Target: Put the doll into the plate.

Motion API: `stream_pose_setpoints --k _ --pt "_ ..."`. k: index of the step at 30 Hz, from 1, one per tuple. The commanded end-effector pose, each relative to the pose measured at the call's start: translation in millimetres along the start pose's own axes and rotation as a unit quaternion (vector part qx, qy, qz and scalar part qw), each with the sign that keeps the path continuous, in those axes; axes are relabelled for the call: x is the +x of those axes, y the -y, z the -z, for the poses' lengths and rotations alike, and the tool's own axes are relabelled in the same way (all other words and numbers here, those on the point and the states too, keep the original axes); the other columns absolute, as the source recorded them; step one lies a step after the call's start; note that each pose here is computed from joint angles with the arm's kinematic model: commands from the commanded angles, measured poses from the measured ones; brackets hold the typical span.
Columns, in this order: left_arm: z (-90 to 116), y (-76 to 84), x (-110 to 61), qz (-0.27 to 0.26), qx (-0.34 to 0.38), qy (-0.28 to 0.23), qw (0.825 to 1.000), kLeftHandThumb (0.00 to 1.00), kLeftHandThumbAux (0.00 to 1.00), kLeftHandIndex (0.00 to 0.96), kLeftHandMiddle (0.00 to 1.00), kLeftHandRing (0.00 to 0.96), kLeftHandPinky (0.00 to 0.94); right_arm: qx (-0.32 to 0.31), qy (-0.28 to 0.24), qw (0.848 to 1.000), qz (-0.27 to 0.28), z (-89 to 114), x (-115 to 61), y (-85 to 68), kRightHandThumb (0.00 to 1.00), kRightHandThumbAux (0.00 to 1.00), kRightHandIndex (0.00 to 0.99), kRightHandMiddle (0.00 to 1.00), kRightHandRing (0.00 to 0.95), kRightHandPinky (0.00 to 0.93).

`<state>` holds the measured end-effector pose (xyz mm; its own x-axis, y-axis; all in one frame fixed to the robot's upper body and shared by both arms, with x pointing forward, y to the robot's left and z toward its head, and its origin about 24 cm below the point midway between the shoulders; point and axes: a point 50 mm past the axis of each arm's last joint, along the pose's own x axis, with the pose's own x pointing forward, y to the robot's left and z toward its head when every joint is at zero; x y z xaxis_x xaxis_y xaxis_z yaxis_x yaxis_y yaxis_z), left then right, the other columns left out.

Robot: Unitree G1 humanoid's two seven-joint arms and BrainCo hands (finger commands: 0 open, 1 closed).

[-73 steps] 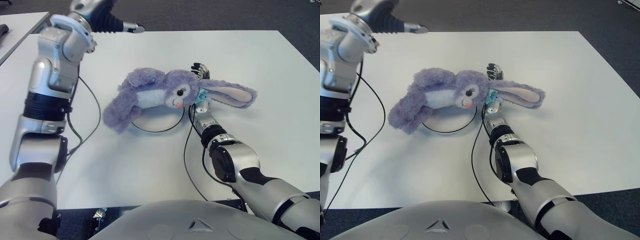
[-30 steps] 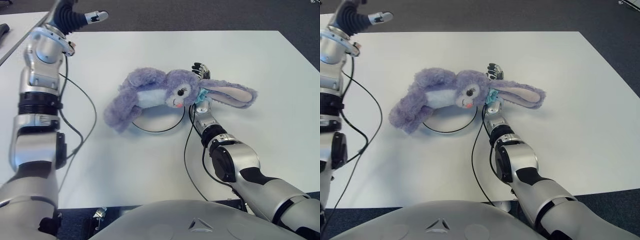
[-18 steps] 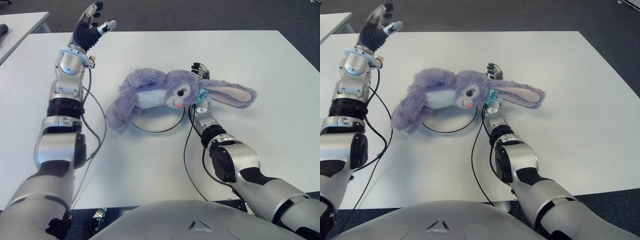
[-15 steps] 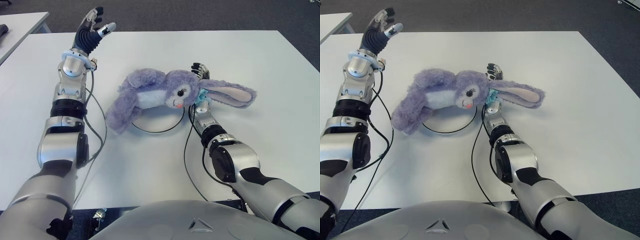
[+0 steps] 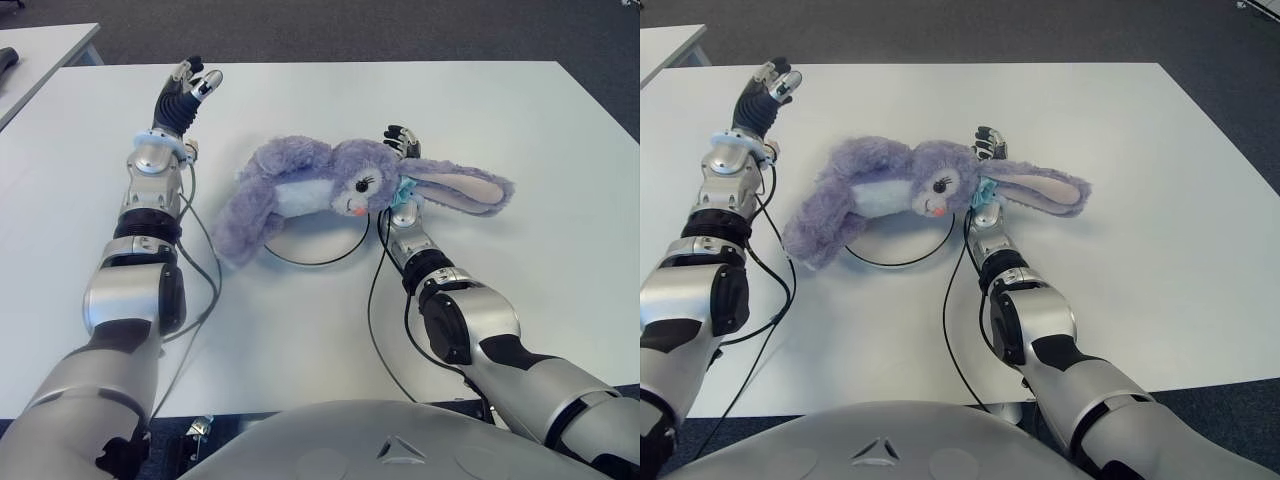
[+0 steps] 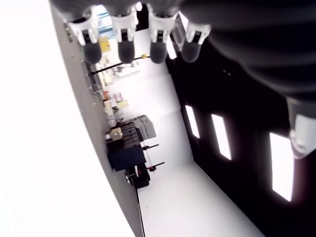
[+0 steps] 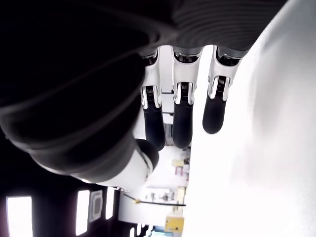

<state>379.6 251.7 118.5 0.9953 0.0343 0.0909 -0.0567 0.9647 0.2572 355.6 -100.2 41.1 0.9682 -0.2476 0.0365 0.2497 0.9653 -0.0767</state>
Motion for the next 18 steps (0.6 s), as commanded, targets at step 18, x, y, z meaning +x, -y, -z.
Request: stream_pose_setpoints --k 18 --pt "27 24.3 -8.8 0.007 -0.083 -0.025 0.996 0.000 0.430 0.000 0.000 0.000 0.000 -0.051 -0.245 0.968 -0.012 106 -79.8 6.1 0.587 0.900 0.229 0.269 0.251 0.241"
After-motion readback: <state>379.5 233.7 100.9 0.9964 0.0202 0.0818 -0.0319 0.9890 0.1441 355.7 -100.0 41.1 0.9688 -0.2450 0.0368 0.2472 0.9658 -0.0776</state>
